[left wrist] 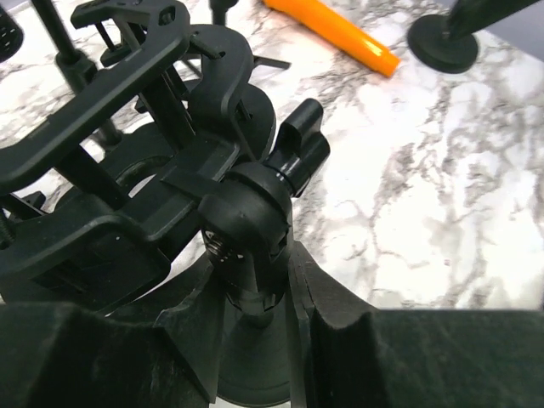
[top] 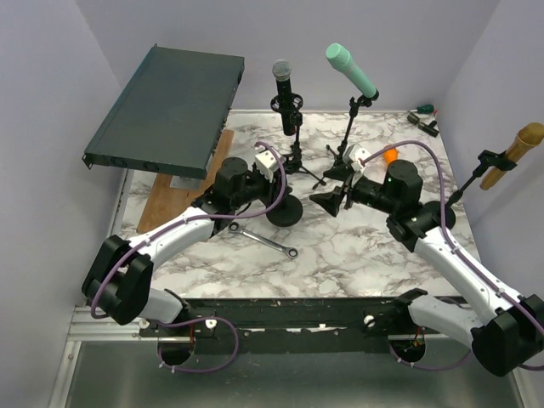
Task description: Remove the microphone from the stand
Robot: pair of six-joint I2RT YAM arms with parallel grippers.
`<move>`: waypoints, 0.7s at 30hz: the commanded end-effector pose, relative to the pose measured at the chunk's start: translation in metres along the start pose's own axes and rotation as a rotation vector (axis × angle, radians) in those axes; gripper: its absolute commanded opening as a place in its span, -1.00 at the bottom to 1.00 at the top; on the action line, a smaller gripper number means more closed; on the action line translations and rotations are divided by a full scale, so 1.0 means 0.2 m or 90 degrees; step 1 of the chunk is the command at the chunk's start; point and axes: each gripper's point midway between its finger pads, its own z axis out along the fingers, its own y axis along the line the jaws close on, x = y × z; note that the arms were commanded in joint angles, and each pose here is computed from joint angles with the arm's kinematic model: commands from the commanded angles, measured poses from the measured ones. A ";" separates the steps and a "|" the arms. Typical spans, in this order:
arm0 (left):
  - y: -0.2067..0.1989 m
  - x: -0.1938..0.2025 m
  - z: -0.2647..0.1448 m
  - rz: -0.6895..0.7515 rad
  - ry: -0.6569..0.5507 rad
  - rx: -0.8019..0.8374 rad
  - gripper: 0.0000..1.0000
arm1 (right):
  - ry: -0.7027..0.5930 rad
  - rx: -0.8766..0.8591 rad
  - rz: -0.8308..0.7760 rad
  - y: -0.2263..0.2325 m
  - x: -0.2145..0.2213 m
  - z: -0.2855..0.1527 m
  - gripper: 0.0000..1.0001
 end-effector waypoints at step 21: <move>0.54 0.13 0.05 0.027 -0.056 -0.215 -0.91 | 0.044 0.112 -0.014 -0.16 0.24 0.00 0.57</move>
